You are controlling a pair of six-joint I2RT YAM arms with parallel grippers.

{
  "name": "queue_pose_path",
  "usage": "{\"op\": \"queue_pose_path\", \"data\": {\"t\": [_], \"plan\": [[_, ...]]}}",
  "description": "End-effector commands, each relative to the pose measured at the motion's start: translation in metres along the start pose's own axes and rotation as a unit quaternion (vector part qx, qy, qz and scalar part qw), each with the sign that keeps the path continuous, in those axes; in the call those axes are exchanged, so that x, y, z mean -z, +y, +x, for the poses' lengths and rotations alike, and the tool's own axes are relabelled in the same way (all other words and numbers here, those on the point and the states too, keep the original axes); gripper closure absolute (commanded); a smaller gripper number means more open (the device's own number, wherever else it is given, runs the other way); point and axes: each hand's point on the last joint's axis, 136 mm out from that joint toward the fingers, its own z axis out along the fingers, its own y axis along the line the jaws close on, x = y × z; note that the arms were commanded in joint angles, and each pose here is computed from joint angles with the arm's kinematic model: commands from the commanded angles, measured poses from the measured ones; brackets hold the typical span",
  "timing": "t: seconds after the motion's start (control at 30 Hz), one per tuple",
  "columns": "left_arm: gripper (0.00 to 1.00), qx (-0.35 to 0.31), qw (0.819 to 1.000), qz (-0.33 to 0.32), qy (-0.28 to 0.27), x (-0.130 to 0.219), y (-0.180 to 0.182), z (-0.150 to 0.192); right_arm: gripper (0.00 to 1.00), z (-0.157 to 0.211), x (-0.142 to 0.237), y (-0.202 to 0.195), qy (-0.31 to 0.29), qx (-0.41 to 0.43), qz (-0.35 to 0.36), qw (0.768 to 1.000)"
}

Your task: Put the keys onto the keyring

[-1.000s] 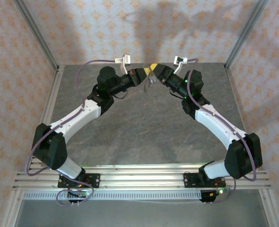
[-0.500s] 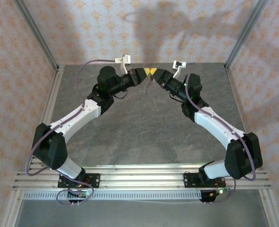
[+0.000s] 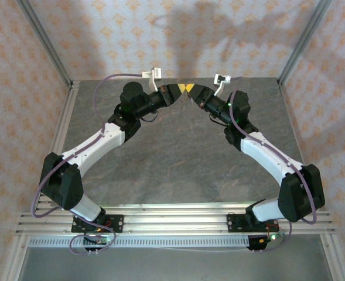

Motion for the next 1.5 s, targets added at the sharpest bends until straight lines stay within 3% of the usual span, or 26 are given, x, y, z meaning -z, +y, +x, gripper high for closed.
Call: {"op": "queue_pose_path", "data": {"t": [0.0, 0.23, 0.47, 0.7, 0.87, 1.03, 1.2, 1.47], "plan": [[1.0, -0.021, 0.999, 0.038, -0.029, 0.0, -0.028, -0.018, 0.8, -0.008, -0.007, 0.024, 0.001, 0.009, -0.038, 0.999], [1.0, -0.021, 0.999, 0.036, -0.028, 0.0, -0.027, -0.017, 1.0, -0.008, -0.011, 0.027, 0.003, 0.004, -0.048, 0.999], [0.99, -0.025, 0.999, 0.022, -0.023, -0.001, -0.024, -0.018, 1.0, -0.007, -0.007, 0.02, -0.003, 0.011, -0.032, 0.999], [0.58, -0.045, 0.998, -0.014, -0.047, 0.018, -0.017, -0.043, 1.0, -0.009, -0.003, 0.013, 0.01, 0.034, -0.013, 0.999], [0.47, -0.06, 0.996, -0.027, -0.053, 0.036, -0.012, -0.067, 1.0, -0.015, 0.001, 0.01, 0.03, 0.041, -0.009, 0.999], [0.44, -0.084, 0.996, -0.035, 0.008, 0.034, -0.007, -0.064, 1.0, -0.02, 0.004, 0.008, 0.057, 0.049, -0.012, 0.997], [0.44, -0.082, 0.994, -0.004, 0.066, 0.019, -0.009, -0.052, 1.0, -0.018, 0.002, 0.011, 0.081, 0.053, -0.026, 0.995], [0.54, -0.097, 0.984, 0.035, 0.142, 0.001, -0.016, -0.025, 1.0, -0.014, 0.0, 0.016, 0.098, 0.045, -0.049, 0.993]]}}
